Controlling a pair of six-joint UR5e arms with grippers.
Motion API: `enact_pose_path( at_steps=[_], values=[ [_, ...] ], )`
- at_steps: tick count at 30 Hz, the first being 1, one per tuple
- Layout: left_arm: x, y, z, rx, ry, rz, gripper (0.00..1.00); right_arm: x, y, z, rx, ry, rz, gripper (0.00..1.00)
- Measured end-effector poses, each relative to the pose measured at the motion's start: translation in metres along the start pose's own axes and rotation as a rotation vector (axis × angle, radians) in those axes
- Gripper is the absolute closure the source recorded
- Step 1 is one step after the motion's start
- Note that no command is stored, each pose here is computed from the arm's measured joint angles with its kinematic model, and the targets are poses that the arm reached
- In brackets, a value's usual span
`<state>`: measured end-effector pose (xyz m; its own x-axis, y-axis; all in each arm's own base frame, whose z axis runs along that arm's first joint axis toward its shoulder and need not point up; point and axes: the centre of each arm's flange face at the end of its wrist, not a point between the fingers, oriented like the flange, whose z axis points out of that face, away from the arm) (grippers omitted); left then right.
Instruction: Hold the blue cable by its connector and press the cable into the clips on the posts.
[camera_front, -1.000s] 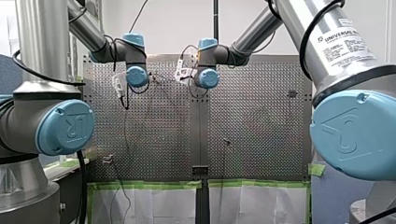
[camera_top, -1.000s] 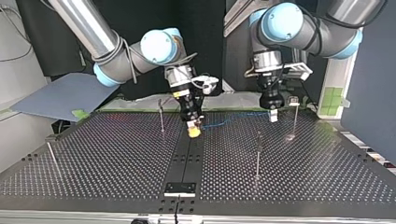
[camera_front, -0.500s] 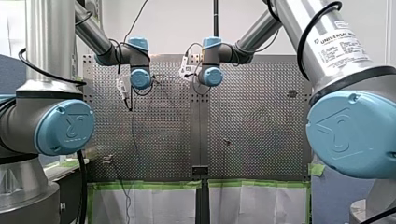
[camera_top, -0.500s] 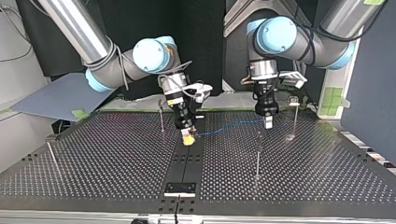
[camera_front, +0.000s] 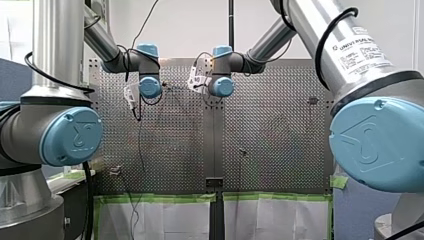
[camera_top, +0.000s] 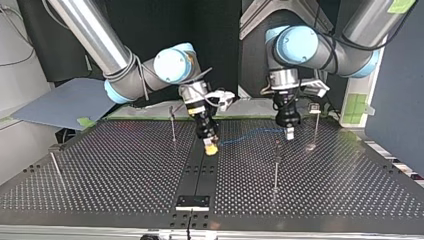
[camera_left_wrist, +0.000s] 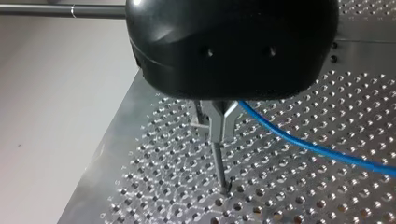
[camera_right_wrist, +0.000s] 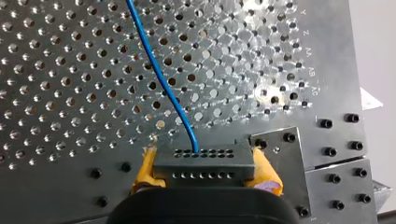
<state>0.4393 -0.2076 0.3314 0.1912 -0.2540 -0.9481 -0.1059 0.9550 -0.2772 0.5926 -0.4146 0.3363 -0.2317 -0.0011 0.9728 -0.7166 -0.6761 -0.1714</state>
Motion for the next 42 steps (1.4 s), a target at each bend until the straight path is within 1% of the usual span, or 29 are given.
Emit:
enact_pose_path(
  at_steps=[3,9,17,20,26,32,38,42],
  values=[
    [-0.001,0.001,0.006,-0.002,-0.012,-0.013,0.98,0.003,-0.001,0.004,0.001,0.003,0.0,1.0],
    [-0.002,-0.003,0.019,0.0,-0.014,-0.017,0.98,0.004,-0.002,0.011,0.004,0.006,0.0,1.0],
    [-0.007,-0.003,0.029,-0.007,-0.018,-0.016,0.98,-0.02,0.001,0.019,0.001,-0.018,-0.006,1.0],
    [-0.008,0.0,0.031,-0.013,-0.021,-0.016,0.98,-0.023,0.001,0.022,0.001,-0.018,-0.007,1.0],
    [-0.009,0.003,0.037,-0.003,-0.022,-0.017,0.98,-0.018,0.0,0.027,0.004,-0.006,-0.007,1.0],
    [-0.002,0.005,0.044,0.003,-0.006,-0.013,0.98,-0.011,-0.001,0.031,0.007,0.008,-0.007,1.0],
    [-0.005,0.01,0.053,-0.001,-0.016,-0.026,0.98,-0.008,-0.002,0.033,0.008,0.009,-0.009,1.0],
    [-0.007,0.017,0.061,0.005,-0.02,-0.031,0.98,-0.008,0.002,0.033,0.003,0.008,-0.011,1.0]
  ],
)
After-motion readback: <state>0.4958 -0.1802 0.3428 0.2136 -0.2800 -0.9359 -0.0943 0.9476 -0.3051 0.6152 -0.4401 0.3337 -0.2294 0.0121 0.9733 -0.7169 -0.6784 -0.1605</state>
